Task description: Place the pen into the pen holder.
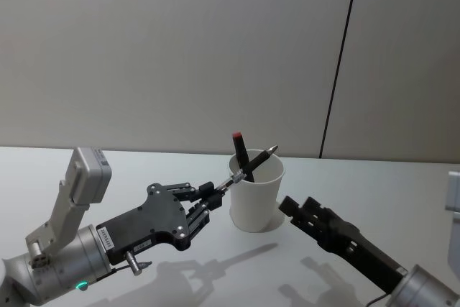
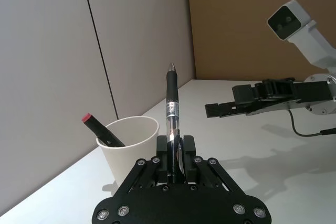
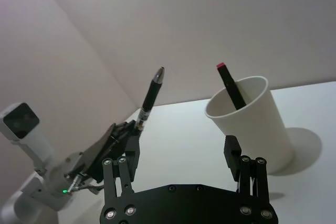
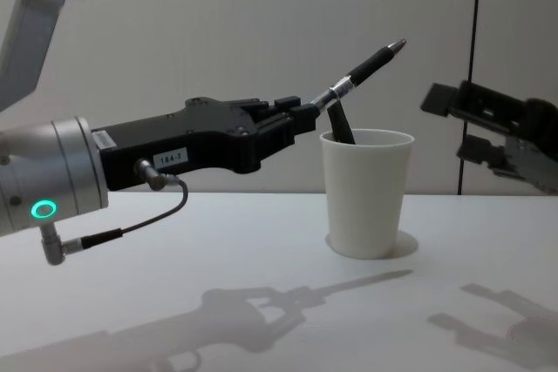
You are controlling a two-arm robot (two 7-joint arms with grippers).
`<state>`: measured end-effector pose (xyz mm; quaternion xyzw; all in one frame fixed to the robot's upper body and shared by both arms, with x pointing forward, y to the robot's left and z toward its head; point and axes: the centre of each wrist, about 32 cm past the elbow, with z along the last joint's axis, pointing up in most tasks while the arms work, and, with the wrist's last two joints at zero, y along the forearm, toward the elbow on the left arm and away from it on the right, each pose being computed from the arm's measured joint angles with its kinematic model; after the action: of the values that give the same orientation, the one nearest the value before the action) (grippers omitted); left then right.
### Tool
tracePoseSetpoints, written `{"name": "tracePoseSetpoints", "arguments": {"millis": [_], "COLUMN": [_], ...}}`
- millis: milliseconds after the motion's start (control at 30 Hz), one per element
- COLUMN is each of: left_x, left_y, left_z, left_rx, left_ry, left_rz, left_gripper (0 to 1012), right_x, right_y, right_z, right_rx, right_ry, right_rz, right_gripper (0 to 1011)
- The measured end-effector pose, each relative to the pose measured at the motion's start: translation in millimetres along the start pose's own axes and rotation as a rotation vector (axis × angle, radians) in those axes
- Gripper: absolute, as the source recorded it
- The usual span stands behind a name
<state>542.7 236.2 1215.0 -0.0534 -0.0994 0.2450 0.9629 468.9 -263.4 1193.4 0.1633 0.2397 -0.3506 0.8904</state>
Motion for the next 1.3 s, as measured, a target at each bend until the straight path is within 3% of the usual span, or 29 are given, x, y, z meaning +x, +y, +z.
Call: {"name": "tracePoseSetpoints", "arguments": {"millis": [633, 1300], "left_x": [0.0, 0.0], "left_y": [0.0, 0.0], "left_z": [0.0, 0.0], "left_rx": [0.0, 0.0], "left_ry": [0.0, 0.0], "left_rz": [0.0, 0.0], "left_gripper": [180, 180], "right_x": [-2.1, -9.7], "right_y": [39.2, 65.0], "right_z": [-5.7, -12.4], "right_rx": [0.029, 0.081], "right_ry": [0.109, 0.177], "right_rz": [0.103, 0.087], "right_gripper": [1001, 1001]}}
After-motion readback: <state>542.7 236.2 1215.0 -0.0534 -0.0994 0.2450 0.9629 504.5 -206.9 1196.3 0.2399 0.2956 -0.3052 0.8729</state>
